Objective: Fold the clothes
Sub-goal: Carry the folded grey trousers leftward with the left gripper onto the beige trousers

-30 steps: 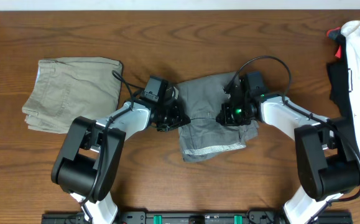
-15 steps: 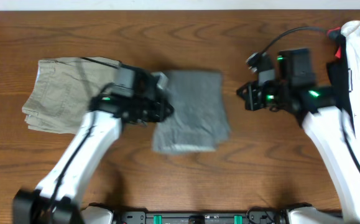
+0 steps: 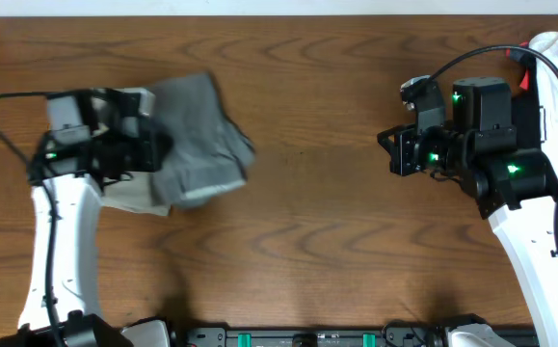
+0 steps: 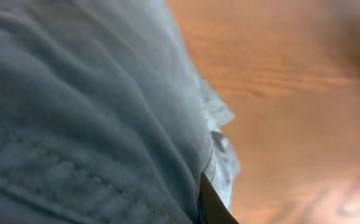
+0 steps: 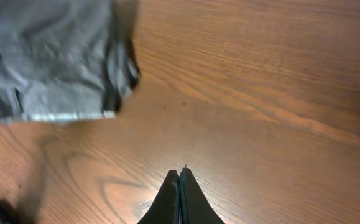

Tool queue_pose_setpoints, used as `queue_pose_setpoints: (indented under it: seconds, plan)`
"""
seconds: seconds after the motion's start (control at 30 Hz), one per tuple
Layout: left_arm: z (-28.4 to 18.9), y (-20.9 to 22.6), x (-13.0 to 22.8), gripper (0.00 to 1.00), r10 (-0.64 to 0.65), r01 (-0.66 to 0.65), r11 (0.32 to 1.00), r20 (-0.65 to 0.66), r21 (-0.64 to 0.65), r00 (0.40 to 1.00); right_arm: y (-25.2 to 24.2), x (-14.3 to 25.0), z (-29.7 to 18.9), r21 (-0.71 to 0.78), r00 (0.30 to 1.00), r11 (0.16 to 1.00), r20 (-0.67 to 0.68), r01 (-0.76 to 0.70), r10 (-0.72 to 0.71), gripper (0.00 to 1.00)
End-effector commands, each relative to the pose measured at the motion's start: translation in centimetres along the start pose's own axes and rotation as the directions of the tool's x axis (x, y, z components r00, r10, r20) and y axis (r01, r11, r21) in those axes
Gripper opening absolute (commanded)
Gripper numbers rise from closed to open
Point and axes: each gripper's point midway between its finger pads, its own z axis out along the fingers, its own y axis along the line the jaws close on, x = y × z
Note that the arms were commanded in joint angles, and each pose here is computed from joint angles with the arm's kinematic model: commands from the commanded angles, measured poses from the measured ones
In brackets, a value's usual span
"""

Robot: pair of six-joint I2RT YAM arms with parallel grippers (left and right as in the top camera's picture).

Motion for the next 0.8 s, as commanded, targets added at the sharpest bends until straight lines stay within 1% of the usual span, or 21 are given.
queue_pose_setpoints:
  seconds: [0.0, 0.23, 0.37, 0.5, 0.63, 0.77]
  plan:
    - [-1.2, 2.6, -1.9, 0.06, 0.069, -0.066, 0.997, 0.048, -0.05, 0.996, -0.1, 0.2, 0.2, 0.006, 0.999, 0.999, -0.006, -0.041, 0.041, 0.01]
    - [0.3, 8.8, -1.3, 0.06, -0.028, 0.029, 0.995, 0.011, -0.098, 1.0, -0.1, 0.3, 0.2, 0.007, 0.998, 0.998, -0.011, -0.062, 0.063, 0.01]
    - [0.1, 12.5, -0.4, 0.06, -0.104, 0.101, 0.981, -0.01, -0.164, 0.995, -0.2, 0.3, 0.2, 0.008, 0.997, 0.997, -0.012, -0.074, 0.074, 0.01]
    - [-1.1, 14.5, 0.1, 0.06, -0.157, 0.157, 0.968, 0.015, -0.196, 0.987, -0.6, 0.3, 0.2, 0.032, 0.996, 0.995, -0.008, -0.093, 0.093, 0.01]
    - [-1.8, 15.6, 0.5, 0.06, -0.183, 0.184, 0.958, 0.026, -0.218, 0.983, -0.9, 0.3, 0.2, 0.053, 0.994, 0.993, -0.004, -0.107, 0.107, 0.01]
    - [-2.1, 17.1, 1.4, 0.06, -0.256, 0.249, 0.921, 0.016, -0.3, 0.967, -1.0, 0.3, 0.2, 0.057, 0.994, 0.993, -0.003, -0.106, 0.107, 0.01]
